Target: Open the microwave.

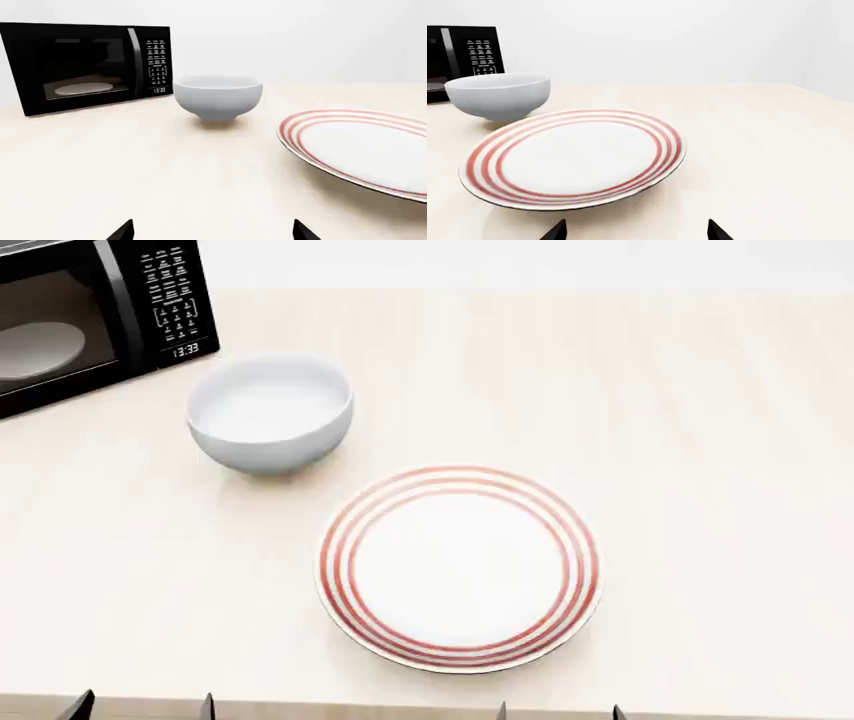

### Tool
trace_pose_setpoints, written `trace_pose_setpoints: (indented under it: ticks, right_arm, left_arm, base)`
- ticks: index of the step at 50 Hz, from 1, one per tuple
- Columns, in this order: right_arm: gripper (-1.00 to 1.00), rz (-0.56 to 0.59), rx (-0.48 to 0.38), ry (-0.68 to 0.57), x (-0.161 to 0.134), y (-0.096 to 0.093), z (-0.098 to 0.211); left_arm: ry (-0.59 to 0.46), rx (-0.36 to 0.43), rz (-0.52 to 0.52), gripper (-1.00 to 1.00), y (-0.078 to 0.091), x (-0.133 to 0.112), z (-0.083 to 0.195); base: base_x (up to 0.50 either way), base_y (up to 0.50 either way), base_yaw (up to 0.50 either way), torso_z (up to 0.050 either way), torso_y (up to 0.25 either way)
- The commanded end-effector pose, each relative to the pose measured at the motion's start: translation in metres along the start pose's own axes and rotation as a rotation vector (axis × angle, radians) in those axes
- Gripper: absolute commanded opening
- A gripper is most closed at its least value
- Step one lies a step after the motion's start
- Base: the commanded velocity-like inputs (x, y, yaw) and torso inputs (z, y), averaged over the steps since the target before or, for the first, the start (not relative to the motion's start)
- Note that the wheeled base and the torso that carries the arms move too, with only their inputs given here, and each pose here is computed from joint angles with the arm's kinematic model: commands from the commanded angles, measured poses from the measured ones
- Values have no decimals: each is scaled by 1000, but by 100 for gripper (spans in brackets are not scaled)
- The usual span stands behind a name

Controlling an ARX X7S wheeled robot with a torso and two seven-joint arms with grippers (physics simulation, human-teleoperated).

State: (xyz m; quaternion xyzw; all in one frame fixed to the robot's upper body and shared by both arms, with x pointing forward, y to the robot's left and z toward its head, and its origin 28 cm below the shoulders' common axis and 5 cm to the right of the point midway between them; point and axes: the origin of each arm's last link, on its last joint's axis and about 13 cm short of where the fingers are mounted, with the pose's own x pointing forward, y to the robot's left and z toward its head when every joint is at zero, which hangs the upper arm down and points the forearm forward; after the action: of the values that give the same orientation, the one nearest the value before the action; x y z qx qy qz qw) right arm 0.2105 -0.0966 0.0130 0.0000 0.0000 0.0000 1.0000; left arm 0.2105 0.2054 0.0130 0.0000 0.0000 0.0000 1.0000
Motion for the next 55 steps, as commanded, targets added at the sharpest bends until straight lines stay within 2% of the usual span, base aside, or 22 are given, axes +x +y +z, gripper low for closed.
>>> trace_pose_setpoints:
  ticks: [1, 3, 6, 9, 11, 16, 31, 55]
  right_arm:
    - [100, 4, 8, -8, -2, 2, 5]
    - [100, 13, 17, -27, -4, 3, 10]
    - [100, -27, -24, -98, -5, 3, 18]
    - [100, -4, -2, -137, -9, 4, 27]
    - [100, -8, -40, -163, -12, 3, 32]
    - [100, 26, -7, -184, -18, 3, 40]
    - [100, 26, -33, -200, -18, 3, 38]
    - [100, 51, -30, -199, -18, 8, 36]
  left_arm:
    - [-18, -1, -9, 100, -1, -5, 7]
    - [-40, -5, -11, 100, 0, -9, 14]
    - [-63, -13, -8, 100, 3, -11, 22]
    - [-79, -18, -20, 100, 2, -14, 27]
    - [-94, -16, -32, 100, 1, -18, 31]
    - [-114, -24, -37, 100, 1, -22, 37]
    - [-124, -31, -49, 100, 1, -26, 38]
    - [-116, -28, -57, 100, 0, -27, 37]
  base:
    - [0, 0, 0, 0, 0]
    - [0, 0, 0, 0, 0]
    - [0, 0, 0, 0, 0]
    - [0, 0, 0, 0, 0]
    - [0, 0, 0, 0, 0]
    - [0, 0, 0, 0, 0]
    - [40, 46, 0, 0, 0]
    - [166, 310, 0, 0, 0]
